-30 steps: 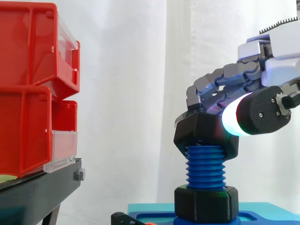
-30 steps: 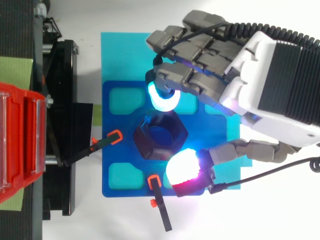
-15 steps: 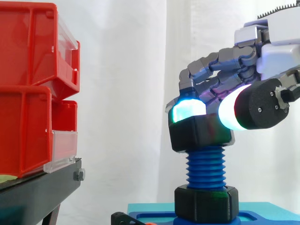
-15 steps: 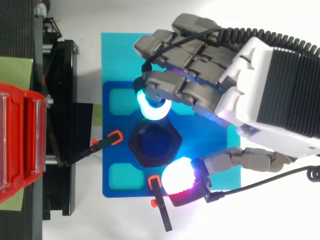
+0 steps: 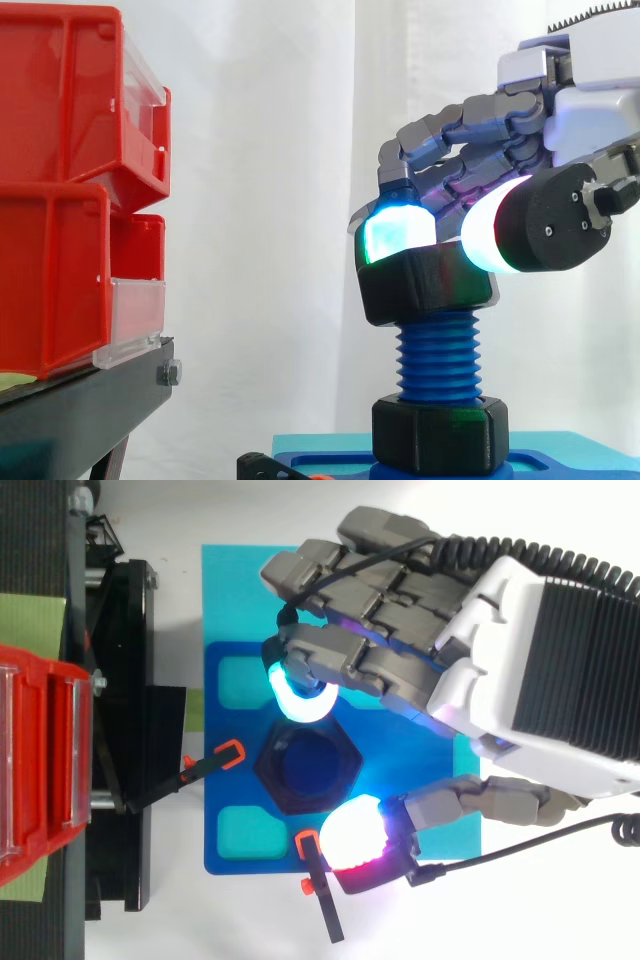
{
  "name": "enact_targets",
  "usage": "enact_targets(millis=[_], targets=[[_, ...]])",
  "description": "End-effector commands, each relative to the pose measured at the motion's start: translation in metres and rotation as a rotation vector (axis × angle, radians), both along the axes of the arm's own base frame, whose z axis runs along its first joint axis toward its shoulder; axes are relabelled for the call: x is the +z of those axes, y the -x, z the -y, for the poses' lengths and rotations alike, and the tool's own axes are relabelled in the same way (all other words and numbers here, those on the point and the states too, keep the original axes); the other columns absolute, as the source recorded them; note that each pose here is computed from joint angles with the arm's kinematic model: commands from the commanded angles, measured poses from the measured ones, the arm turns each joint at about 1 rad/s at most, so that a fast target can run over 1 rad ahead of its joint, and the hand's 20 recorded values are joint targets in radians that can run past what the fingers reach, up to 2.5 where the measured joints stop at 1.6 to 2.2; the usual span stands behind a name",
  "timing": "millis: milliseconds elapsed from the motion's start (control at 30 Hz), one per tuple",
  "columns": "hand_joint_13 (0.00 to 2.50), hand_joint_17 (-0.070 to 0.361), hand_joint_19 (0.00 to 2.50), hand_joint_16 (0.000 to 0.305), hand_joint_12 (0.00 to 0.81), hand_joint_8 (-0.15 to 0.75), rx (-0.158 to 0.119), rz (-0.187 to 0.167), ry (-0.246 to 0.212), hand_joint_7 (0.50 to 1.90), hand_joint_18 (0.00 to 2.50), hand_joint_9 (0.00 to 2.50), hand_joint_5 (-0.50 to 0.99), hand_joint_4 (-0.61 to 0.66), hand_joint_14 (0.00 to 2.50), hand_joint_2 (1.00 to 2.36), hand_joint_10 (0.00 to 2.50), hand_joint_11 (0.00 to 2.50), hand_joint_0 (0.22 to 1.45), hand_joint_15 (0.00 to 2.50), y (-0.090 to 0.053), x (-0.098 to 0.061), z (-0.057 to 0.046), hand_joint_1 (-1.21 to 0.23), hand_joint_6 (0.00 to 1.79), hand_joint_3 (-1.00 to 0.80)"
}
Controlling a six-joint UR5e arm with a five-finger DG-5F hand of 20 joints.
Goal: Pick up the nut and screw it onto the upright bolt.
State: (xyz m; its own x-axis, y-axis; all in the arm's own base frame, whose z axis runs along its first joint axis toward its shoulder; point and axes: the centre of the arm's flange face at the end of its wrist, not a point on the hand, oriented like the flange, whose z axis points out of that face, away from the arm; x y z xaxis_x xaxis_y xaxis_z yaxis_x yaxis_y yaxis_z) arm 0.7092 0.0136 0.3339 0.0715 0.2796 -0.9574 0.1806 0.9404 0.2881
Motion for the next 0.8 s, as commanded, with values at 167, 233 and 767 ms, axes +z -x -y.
enact_targets(millis=[167,233,767], targets=[[0.42,0.113,0.00,0.050,0.379,0.331,-0.003,-0.005,0.001,1.35,0.41,0.38,-0.16,0.31,0.00,1.00,0.00,0.00,0.56,0.00,0.001,-0.001,0.002,-0.66,0.51,-0.50],[0.41,0.113,0.00,0.050,0.379,0.331,-0.005,-0.005,0.001,1.35,0.42,0.38,-0.16,0.31,0.00,1.00,0.00,0.00,0.56,0.00,0.001,-0.001,0.004,-0.66,0.51,-0.50],[0.42,0.113,0.00,0.050,0.379,0.331,0.026,0.000,0.001,1.35,0.42,0.37,-0.16,0.31,0.00,1.00,0.00,0.00,0.56,0.00,0.003,-0.012,-0.003,-0.66,0.51,-0.50]])
